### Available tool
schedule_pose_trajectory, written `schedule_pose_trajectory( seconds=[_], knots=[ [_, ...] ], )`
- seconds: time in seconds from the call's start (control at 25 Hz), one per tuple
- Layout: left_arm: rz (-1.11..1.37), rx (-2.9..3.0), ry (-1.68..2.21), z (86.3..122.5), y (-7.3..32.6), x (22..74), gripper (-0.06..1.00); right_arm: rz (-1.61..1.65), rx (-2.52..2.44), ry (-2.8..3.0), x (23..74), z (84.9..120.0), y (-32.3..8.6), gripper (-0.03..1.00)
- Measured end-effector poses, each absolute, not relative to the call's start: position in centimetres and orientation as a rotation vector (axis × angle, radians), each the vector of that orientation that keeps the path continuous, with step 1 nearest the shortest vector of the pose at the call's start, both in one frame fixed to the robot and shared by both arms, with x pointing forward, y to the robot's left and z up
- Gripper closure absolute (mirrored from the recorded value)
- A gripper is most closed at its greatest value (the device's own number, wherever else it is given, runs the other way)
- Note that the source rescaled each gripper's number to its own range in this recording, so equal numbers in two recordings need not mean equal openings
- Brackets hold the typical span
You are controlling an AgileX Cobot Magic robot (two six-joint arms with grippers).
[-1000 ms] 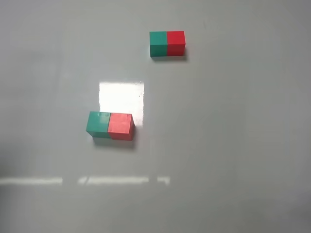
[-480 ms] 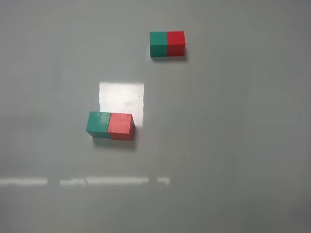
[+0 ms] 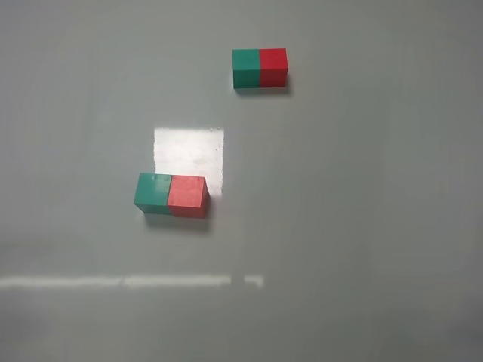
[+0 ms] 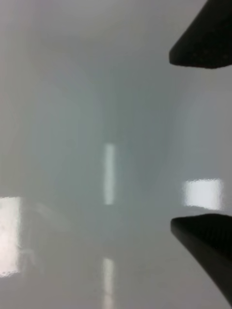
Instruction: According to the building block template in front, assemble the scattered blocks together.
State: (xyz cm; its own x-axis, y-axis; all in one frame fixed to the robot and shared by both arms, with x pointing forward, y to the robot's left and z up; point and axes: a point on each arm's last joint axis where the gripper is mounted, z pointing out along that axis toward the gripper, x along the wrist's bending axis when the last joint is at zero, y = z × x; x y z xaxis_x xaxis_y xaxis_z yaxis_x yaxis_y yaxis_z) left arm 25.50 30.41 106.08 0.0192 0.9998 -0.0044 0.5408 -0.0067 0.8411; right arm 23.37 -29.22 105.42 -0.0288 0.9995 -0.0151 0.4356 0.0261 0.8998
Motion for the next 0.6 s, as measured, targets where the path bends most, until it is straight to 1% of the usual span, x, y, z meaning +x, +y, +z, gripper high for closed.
schedule_pose_trajectory(
  seconds=[0.08, 0.4, 0.6],
  knots=[
    [0.868, 1.620, 1.592, 105.5, 30.4, 25.2, 0.20, 0.963, 1.504, 1.563, 23.4, 105.4, -29.2, 0.44],
    [0.890, 1.598, 1.579, 105.3, 30.4, 24.8, 0.20, 0.963, 1.504, 1.563, 23.4, 105.4, -29.2, 0.44],
    [0.984, 1.494, 1.603, 105.4, 30.5, 23.7, 0.20, 0.963, 1.504, 1.563, 23.4, 105.4, -29.2, 0.44]
  ],
)
